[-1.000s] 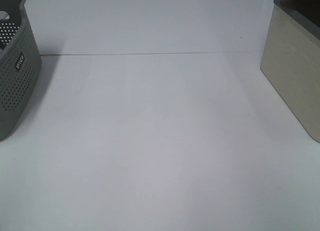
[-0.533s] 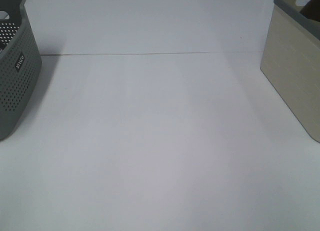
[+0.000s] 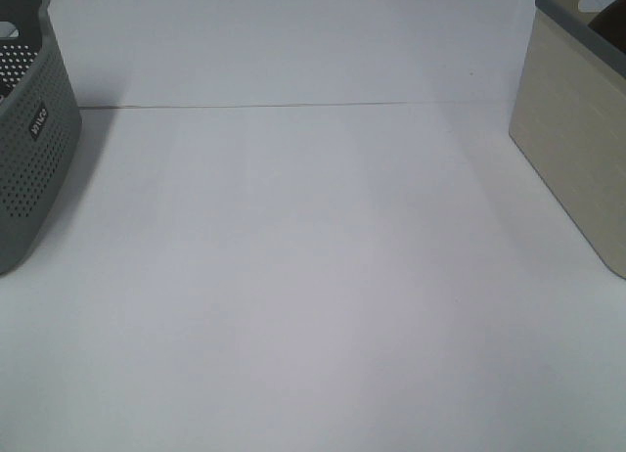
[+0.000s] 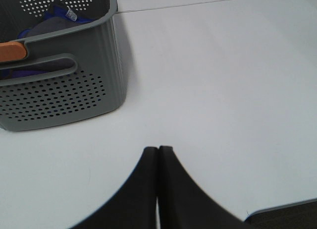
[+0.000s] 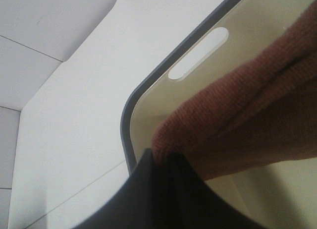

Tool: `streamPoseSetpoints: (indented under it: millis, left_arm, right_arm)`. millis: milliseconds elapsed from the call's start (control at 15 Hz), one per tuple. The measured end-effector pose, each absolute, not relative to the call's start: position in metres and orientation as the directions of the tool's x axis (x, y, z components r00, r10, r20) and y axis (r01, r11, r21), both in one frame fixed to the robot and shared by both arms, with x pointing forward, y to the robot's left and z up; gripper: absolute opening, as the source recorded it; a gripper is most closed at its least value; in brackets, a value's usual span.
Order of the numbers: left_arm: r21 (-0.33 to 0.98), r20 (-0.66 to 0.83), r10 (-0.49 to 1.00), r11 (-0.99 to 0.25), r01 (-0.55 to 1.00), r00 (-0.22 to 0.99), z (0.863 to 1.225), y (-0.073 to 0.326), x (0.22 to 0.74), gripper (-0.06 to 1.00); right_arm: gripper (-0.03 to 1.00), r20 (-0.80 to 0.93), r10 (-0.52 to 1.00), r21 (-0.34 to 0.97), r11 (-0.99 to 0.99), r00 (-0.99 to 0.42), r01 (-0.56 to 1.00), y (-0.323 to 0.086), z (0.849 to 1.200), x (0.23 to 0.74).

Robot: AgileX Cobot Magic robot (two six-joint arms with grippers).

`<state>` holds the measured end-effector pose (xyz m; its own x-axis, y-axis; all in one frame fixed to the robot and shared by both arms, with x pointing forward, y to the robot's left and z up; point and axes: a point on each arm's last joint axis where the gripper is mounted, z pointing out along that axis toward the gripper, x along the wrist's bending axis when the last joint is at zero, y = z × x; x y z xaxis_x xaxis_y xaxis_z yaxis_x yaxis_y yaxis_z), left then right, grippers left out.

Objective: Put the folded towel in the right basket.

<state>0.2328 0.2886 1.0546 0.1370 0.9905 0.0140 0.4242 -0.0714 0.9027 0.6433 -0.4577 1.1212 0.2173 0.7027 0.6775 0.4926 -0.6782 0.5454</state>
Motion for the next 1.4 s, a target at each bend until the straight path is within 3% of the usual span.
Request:
streamPoseSetpoints:
  millis: [67, 333, 400, 667, 1400]
  left_arm:
    - [0.903, 0.014, 0.990, -0.071, 0.424, 0.137, 1.055, 0.289, 0.233, 0.00]
    - [0.903, 0.014, 0.990, -0.071, 0.424, 0.137, 1.055, 0.289, 0.233, 0.00]
    - [0.903, 0.014, 0.990, -0.071, 0.424, 0.137, 1.055, 0.289, 0.233, 0.00]
    - [0.903, 0.014, 0.990, -0.071, 0.424, 0.137, 1.055, 0.289, 0.233, 0.00]
    - [0.903, 0.014, 0.990, -0.071, 0.424, 0.137, 1.055, 0.289, 0.233, 0.00]
  right_arm:
    - [0.14, 0.678, 0.703, 0.545, -0.678, 0.217, 0.493, -0.458, 1.121, 0.643]
    - [0.74, 0.682, 0.701, 0.527, -0.670, 0.210, 0.523, -0.455, 1.120, 0.642]
    - [0.80, 0.686, 0.697, 0.516, -0.669, 0.210, 0.535, -0.454, 1.119, 0.641]
    - [0.84, 0.694, 0.690, 0.498, -0.666, 0.204, 0.556, -0.450, 1.123, 0.637]
    - [0.83, 0.516, 0.854, 0.616, -0.429, 0.074, 0.660, -0.406, 1.208, 0.553]
